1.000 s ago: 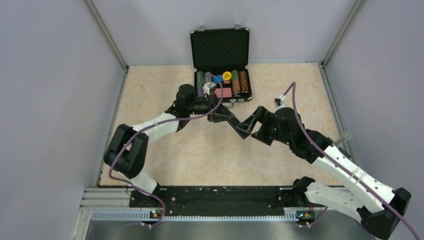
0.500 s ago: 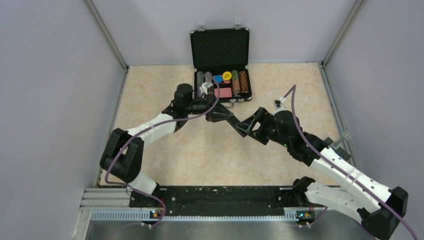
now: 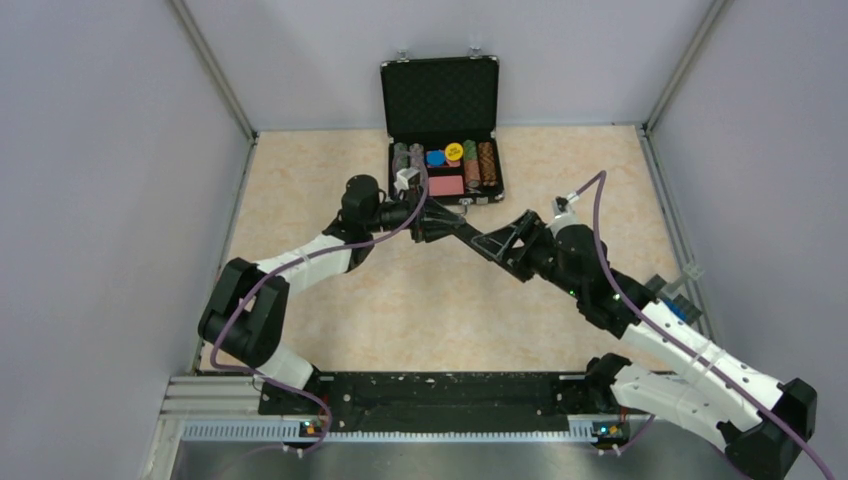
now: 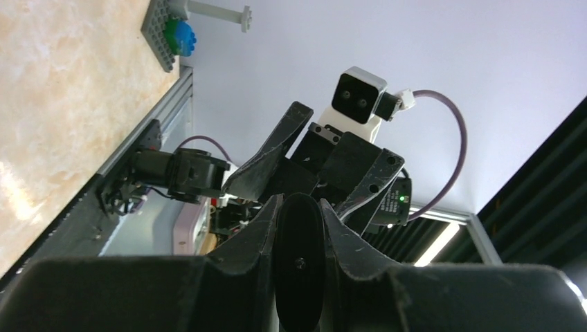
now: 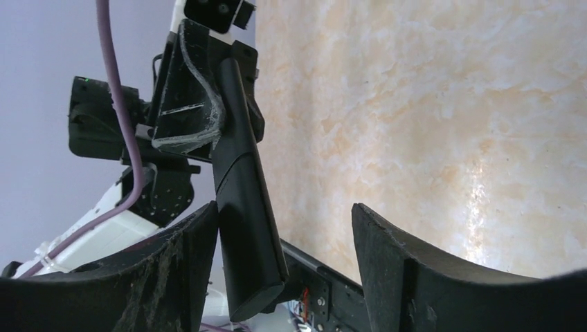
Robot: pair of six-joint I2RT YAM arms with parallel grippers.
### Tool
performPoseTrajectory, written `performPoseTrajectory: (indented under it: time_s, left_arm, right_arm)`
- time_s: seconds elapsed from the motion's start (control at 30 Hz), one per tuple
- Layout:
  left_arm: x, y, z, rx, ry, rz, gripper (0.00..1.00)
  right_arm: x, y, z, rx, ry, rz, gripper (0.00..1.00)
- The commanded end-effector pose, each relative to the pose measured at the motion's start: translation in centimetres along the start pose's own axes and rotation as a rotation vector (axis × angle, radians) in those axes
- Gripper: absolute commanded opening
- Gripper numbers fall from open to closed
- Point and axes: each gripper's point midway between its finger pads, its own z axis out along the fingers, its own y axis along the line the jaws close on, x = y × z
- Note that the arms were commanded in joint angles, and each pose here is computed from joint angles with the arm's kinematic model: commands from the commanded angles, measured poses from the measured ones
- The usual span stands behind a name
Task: Load the batteries into the remote control
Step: Load the battery cover into the remote control.
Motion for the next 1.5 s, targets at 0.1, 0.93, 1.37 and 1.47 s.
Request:
performPoseTrajectory:
  time_s: [0.1,0.93,1.37,1.47]
  left_arm:
    - [2.7,-6.6,-1.7,0.195,0.035,0.069,0.00]
    - [3.6,-7.3,-2.5,0.222,0.028,0.089,0.00]
    - [5.3,-8.7,-3.4,0.260,0.064,0.147,0.00]
    - [5.5,-8.9,-3.5,0.264,0.066,0.155,0.00]
  right_arm:
    - [0.5,-1.1,1.0,0.008,0.006,-0.008,0.57]
    - [1.1,0.9,2.9,-0.098,0.038,0.085,0.23]
    - [1.4,2.7,4.3,-0.161,0.071,0.106,0.25]
    - [1.5,2.8,4.5,-0.164,0.078,0.110,0.25]
